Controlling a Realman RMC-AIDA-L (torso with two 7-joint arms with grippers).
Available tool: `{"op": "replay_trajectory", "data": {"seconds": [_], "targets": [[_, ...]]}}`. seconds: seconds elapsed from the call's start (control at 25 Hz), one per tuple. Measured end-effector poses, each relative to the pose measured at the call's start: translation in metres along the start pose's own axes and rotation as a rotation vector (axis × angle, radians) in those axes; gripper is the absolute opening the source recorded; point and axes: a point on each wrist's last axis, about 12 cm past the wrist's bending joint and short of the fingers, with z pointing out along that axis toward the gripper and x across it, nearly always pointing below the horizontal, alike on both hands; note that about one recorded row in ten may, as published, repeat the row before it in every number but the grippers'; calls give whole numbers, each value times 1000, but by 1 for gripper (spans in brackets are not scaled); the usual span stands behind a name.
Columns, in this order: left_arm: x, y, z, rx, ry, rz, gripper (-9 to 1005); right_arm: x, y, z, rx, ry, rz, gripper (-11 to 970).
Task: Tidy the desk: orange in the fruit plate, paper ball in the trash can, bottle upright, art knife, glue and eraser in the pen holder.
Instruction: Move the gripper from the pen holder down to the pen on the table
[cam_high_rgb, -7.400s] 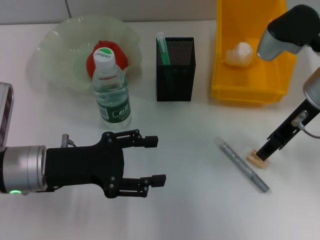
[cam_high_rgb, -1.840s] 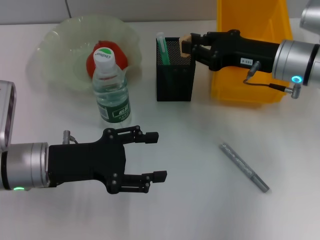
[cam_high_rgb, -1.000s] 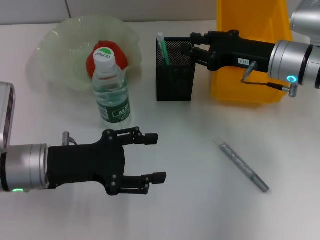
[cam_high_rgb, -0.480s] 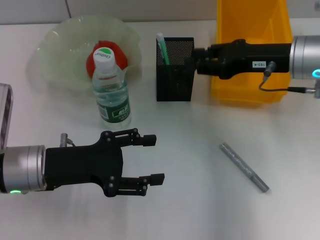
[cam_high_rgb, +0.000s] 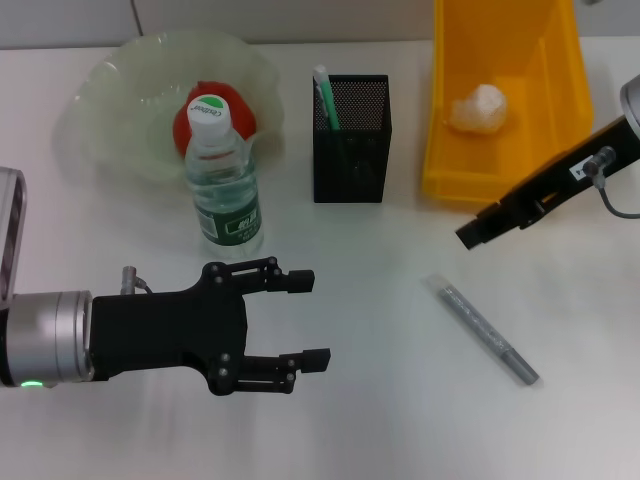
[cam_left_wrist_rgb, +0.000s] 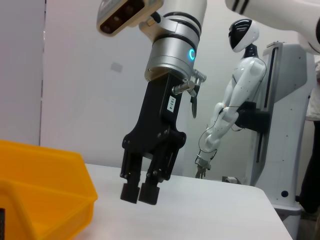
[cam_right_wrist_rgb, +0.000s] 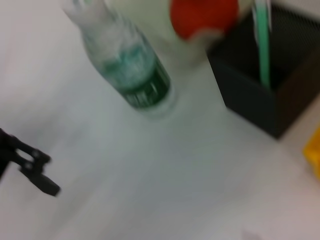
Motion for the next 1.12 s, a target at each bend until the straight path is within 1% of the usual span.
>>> {"op": "replay_trajectory", "data": {"seconds": [0.12,0.16,0.32,0.52,0.56,0.64,0.72,0.76,0.96,1.12], "targets": [[0,0,0,2,-1,1,801,-5,3,2,31,82,26,425],[0,0,0,2,-1,1,802,-6,5,7,34,117,34,431],[0,-1,1,4,-4,-1,803,-7,4,12,25,141,44,457],[0,-2,1,9,-7,-4,804,-7,2,24,6,180,66,489],[0,-2,1,9,-7,-4,804,-7,2,31,18,192,73,495],[0,-2,1,9,-7,-4,805,-7,2,35,30,202,74,519],[0,-2,1,9,-7,-4,805,-7,1,42,61,224,76,544],[0,-2,1,9,-7,-4,805,-5,0,50,92,249,79,556],[1,-2,1,8,-6,-6,805,-2,-3,61,118,275,90,548],[2,-3,1,7,-7,-13,806,-2,-5,65,117,282,98,547]]}}
